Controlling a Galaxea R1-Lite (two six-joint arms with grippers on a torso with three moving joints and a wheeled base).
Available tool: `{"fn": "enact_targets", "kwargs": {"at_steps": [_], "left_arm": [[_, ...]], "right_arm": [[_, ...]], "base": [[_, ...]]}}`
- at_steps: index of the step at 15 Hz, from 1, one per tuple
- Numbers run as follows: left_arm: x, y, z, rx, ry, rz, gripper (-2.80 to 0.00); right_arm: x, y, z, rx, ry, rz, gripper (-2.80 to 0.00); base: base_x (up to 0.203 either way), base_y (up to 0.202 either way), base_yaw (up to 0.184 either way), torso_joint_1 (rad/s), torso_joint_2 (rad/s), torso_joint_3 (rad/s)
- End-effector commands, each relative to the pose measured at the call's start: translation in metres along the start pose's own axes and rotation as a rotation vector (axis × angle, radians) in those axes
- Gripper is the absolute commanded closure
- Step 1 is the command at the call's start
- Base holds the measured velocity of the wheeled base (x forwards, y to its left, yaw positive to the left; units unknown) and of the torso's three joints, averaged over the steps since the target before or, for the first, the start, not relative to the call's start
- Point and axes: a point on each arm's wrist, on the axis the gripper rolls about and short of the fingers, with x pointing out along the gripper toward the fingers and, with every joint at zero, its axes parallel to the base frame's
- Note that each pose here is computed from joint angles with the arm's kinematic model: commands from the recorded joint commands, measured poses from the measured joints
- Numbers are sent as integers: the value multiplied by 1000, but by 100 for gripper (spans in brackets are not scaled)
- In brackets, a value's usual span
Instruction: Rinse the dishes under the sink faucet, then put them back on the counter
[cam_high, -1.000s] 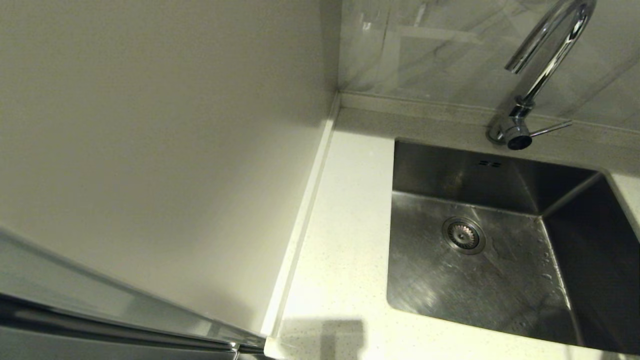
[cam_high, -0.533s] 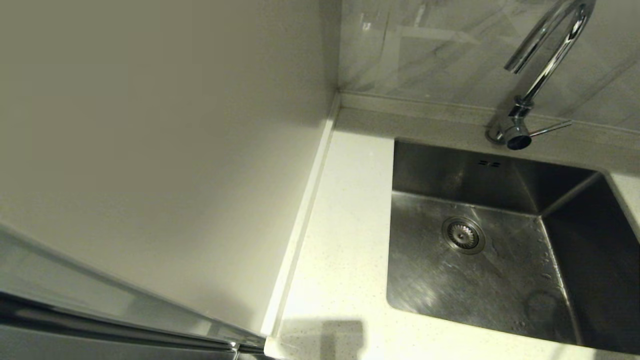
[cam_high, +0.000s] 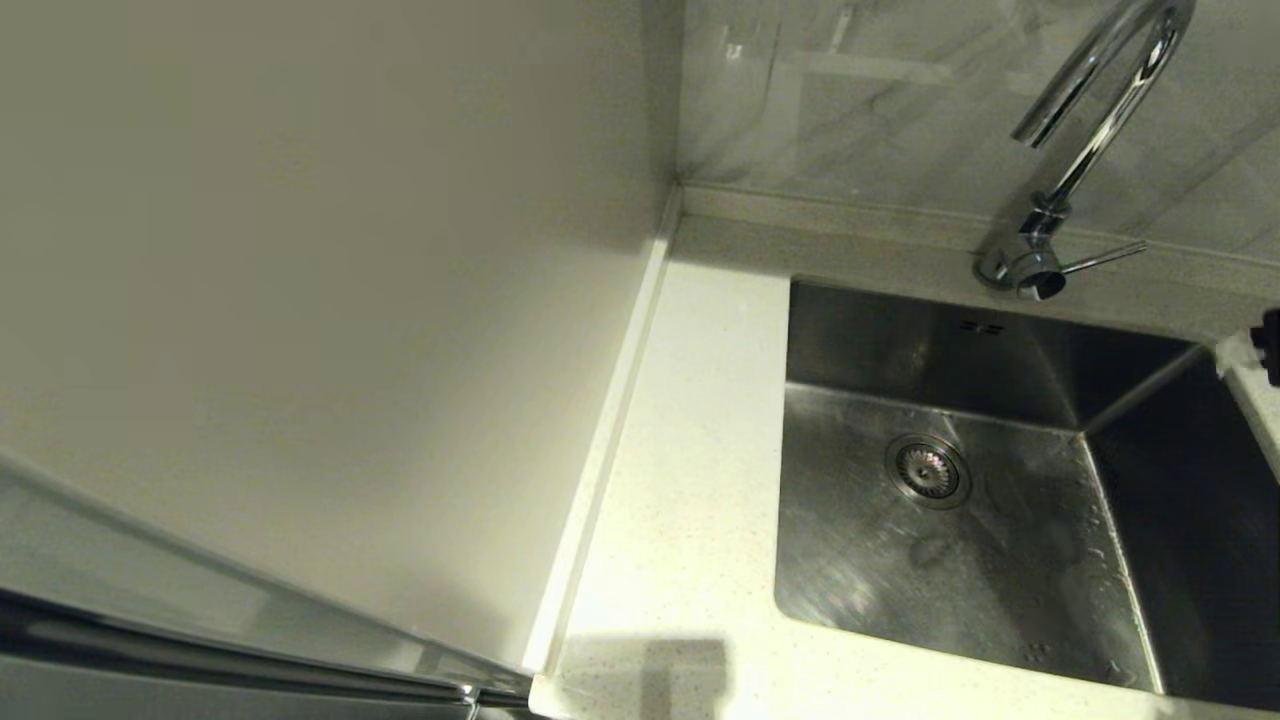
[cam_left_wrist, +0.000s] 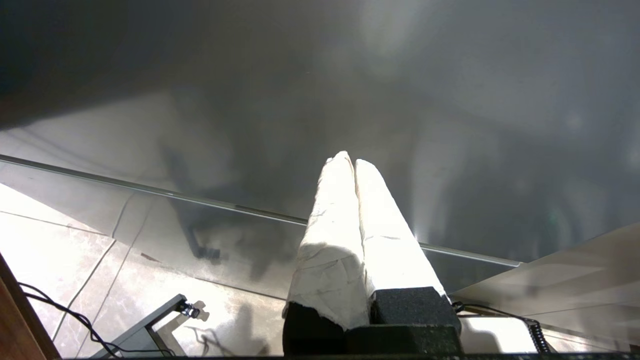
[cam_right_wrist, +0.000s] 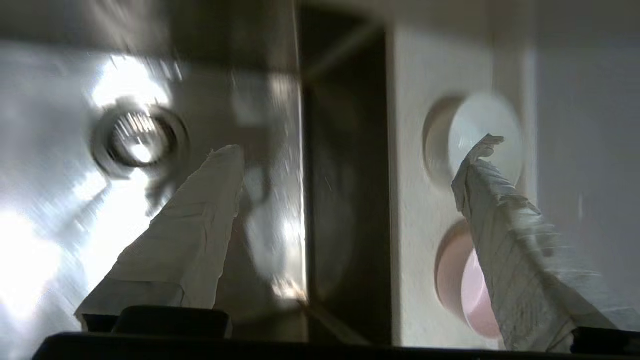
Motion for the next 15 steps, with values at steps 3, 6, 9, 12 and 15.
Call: {"fn": "enact_targets", "kwargs": {"at_steps": [3,6,9,12,15], "left_arm": [[0,0,0,0,-5,1,0],[0,0,0,-1,-5,0,0],[0,0,0,-1,-5,1,0],[0,0,0,-1,-4,-1,0],[0,0,0,-1,-4,0,0]], "right_arm": [[-51,-11,17,44,-150,-1,-280],[-73,-22,11,51,-180,-16,-280],[-95,-35,0,68,-210,-13,-280],[-118,-46,-26,101,-239,3,0],[-143,-57,-66,151,-313,26,0]], "base": [[0,0,0,0,0,0],[0,0,0,0,0,0],[0,0,0,0,0,0],[0,0,0,0,0,0],[0,0,0,0,0,0]]}}
